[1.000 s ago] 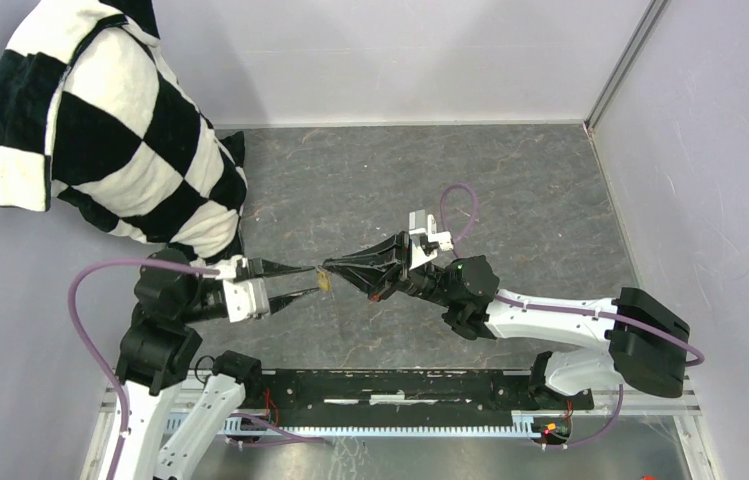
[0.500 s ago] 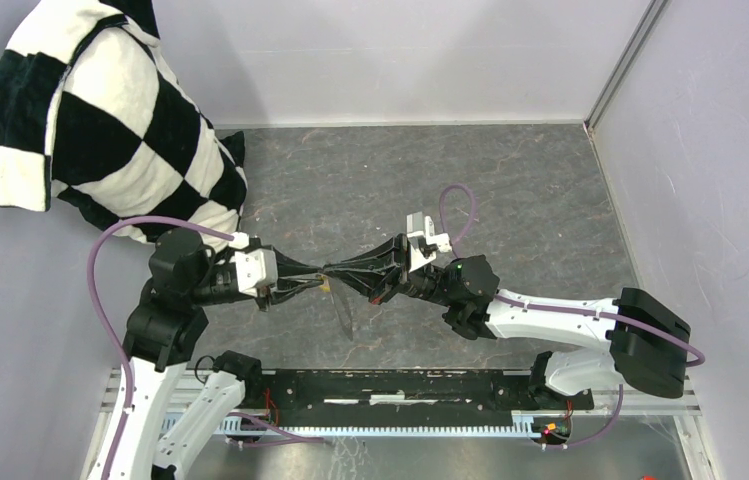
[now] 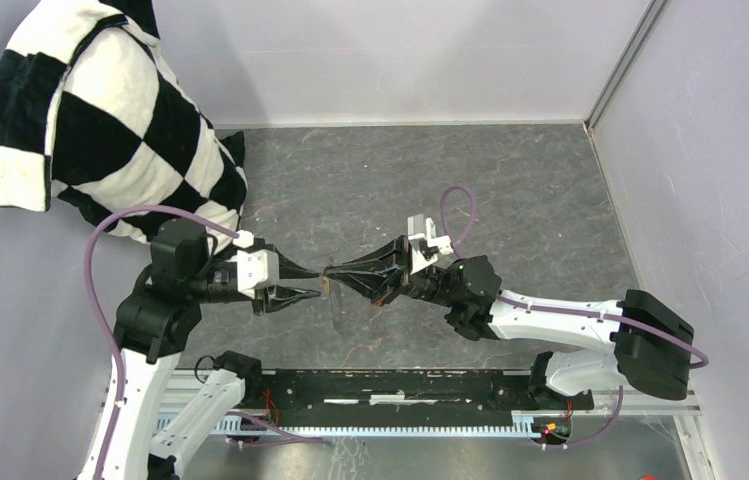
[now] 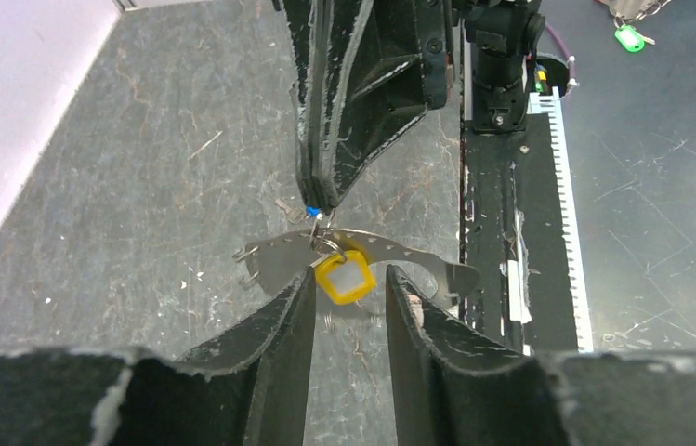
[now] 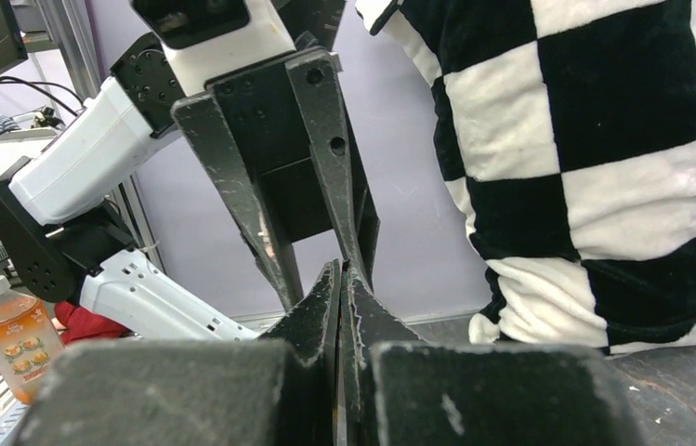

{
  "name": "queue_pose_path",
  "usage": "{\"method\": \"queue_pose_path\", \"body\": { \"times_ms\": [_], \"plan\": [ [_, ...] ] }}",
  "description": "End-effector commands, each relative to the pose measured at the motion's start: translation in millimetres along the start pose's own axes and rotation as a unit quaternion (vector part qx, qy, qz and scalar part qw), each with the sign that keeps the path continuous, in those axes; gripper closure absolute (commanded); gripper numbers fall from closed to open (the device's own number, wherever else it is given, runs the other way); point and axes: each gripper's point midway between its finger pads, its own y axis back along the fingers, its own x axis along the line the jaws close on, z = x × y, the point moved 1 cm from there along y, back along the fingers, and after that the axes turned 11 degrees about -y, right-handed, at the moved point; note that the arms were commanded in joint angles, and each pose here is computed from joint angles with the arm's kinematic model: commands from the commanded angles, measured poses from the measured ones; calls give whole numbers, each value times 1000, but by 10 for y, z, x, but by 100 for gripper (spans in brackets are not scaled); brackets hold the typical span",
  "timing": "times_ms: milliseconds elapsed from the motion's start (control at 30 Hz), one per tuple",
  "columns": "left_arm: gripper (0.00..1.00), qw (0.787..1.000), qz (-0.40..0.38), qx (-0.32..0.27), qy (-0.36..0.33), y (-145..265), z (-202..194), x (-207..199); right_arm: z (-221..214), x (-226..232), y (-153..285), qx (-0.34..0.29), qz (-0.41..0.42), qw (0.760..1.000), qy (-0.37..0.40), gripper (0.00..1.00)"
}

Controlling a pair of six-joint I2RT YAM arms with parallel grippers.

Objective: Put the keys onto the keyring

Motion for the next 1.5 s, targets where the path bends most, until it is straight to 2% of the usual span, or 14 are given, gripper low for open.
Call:
{"method": "queue_pose_path", "body": {
  "times_ms": [0, 200, 567, 733, 767, 800, 867, 967, 1067, 1167, 1233, 1400, 1467],
  "plan": [
    [62, 1000, 1, 21, -18, 23, -6, 72, 190, 165, -9, -24, 28, 999, 17, 100],
    [66, 999, 8, 23, -25, 23, 50, 165, 188, 187, -22, -21, 36, 999, 17, 100],
    [66, 999, -31, -11, -17, -17, 70, -10, 169, 198, -55, -17, 43, 999, 13, 99],
    [67, 998, -19, 57, -8, -18, -339, 3, 78, 78, 41, 3, 12, 1000, 13, 100],
    [67, 996, -25, 78, -16, -14, -473, -7, 37, -20, 82, 14, -13, 1000, 14, 100],
    [66, 994, -39, 102, -21, -5, -623, -47, -37, -145, 143, 35, -47, 998, 16, 96],
    [58, 988, -52, 138, -33, 2, -886, -69, -195, -424, 345, 79, -113, 990, 16, 84],
    [53, 979, -85, 168, -78, 21, -1166, -147, -601, -780, 809, 174, -199, 964, 6, 71],
    [45, 973, -104, 183, -100, 22, -1373, -219, -1040, -899, 1306, 269, -238, 933, 15, 60],
    [44, 968, -111, 208, -90, 30, -1584, -256, -1441, -832, 1617, 345, -211, 914, 1, 53],
    [45, 967, -96, 225, -68, 8, -1686, -174, -1685, -764, 1698, 390, -168, 905, -5, 53],
    [45, 966, -3, 257, -32, 11, -1777, 240, -2123, -798, 1495, 469, -84, 878, 42, 52],
    [44, 962, 55, 267, -19, 82, -1792, 444, -2245, -787, 1320, 479, -52, 874, 65, 50]
  ]
}}
